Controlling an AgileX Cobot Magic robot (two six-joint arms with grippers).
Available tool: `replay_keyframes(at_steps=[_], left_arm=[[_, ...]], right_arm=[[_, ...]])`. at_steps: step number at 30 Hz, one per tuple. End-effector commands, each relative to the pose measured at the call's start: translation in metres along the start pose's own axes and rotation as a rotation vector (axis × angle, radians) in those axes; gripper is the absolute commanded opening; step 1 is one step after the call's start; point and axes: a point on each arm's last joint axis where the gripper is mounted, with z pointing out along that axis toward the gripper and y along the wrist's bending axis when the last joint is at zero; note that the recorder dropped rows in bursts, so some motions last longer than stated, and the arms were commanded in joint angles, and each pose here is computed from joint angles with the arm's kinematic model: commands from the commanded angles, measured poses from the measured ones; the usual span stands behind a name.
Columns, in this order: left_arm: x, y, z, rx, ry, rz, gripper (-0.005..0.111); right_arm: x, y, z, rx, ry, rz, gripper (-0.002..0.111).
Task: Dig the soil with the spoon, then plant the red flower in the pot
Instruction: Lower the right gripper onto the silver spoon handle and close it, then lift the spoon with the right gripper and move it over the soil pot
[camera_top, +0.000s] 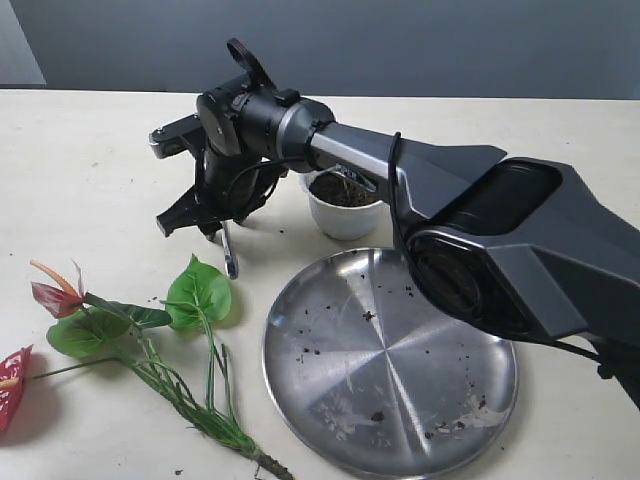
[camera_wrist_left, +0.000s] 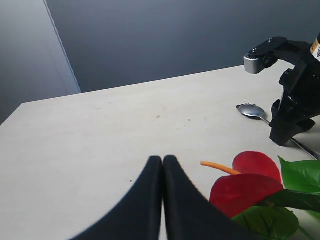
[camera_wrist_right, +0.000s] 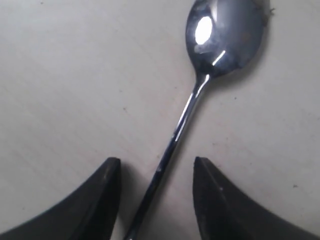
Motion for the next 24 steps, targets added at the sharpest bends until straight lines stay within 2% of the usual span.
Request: replay_keyframes(at_steps=[1,5,13,24], left_arm=[[-0.001,0.000,0.000,0.004,-0.006,-0.008,0.002],[-0.001,0.000,0.000,0.004,-0.006,-0.008,0.002],[-0.001,0.000,0.000,0.004,-0.006,-0.008,0.002],[-0.001,0.000,0.000,0.004,-0.006,-0.008,0.002]], right_arm=[[0.003,-0.002,-0.005,0.013,0.053,-0.001,0.045],[0.009,-0.002,-0.006,0.008,0.121,0.004,0.036],[0.011,-0.002,-0.004,0.004,0.129,-0.032,0.001],[0.013,-0.002,-0.004,0.005,0.153,-0.032,-0.001]])
